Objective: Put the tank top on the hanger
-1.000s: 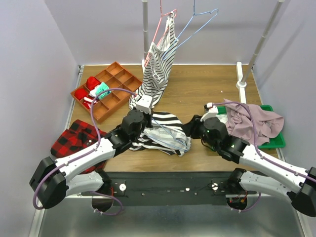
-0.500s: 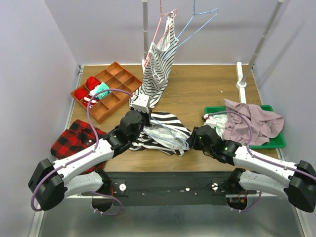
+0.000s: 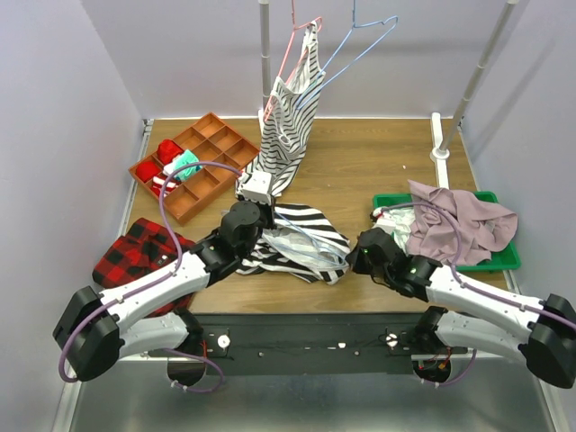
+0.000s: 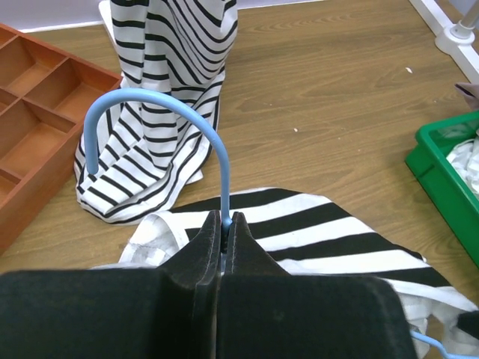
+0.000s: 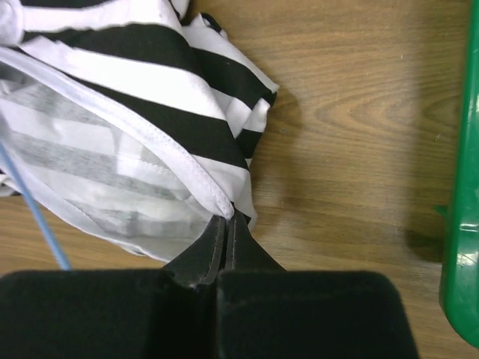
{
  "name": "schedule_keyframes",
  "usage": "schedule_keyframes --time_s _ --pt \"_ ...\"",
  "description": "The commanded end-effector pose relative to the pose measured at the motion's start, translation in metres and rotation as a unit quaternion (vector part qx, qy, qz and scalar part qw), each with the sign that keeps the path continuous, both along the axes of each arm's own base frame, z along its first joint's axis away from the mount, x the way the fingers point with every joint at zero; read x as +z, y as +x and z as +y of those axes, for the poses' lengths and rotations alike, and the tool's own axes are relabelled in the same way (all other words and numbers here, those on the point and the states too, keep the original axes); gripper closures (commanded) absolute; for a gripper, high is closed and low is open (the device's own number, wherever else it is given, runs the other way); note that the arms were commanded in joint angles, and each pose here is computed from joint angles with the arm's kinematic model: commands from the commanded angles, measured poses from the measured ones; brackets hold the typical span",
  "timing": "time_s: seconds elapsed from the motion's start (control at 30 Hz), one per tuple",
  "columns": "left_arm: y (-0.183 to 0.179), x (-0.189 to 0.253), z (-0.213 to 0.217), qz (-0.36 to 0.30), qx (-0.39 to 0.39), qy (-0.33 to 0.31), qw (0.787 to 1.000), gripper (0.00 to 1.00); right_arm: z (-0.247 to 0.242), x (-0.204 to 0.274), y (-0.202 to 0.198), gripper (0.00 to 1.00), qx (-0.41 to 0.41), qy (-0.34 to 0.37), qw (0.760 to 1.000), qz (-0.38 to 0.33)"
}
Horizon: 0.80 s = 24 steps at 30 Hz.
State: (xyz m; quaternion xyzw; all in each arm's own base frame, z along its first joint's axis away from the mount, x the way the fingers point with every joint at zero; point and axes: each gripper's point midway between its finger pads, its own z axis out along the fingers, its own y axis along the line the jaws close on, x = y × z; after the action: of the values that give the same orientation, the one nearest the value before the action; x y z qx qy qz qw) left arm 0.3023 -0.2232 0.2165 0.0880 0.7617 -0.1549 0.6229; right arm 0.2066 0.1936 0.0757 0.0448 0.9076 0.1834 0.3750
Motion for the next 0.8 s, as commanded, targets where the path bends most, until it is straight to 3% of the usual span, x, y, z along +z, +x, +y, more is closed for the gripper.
schedule_keyframes --time_s 0.0,0.4,0.57,0.77 --pt "0.011 0.007 0.007 -0.019 0.044 -0.009 0.999 1.00 -0.007 0.032 0.002 0.99 -0.002 -0.008 1.000 -0.026" --pt "0.023 0.002 -0.002 -0.025 0.084 0.004 0.996 1.00 -0.006 0.070 -0.004 0.99 0.028 -0.008 0.999 -0.029" --pt "0.022 0.008 0.004 -0.030 0.094 -0.006 0.995 1.00 -0.023 0.050 -0.011 0.99 0.015 -0.043 0.999 -0.013" --pt "0.017 0.013 0.009 -0.034 0.094 -0.011 0.995 1.00 -0.020 0.036 -0.011 0.99 0.008 -0.035 0.999 -0.005"
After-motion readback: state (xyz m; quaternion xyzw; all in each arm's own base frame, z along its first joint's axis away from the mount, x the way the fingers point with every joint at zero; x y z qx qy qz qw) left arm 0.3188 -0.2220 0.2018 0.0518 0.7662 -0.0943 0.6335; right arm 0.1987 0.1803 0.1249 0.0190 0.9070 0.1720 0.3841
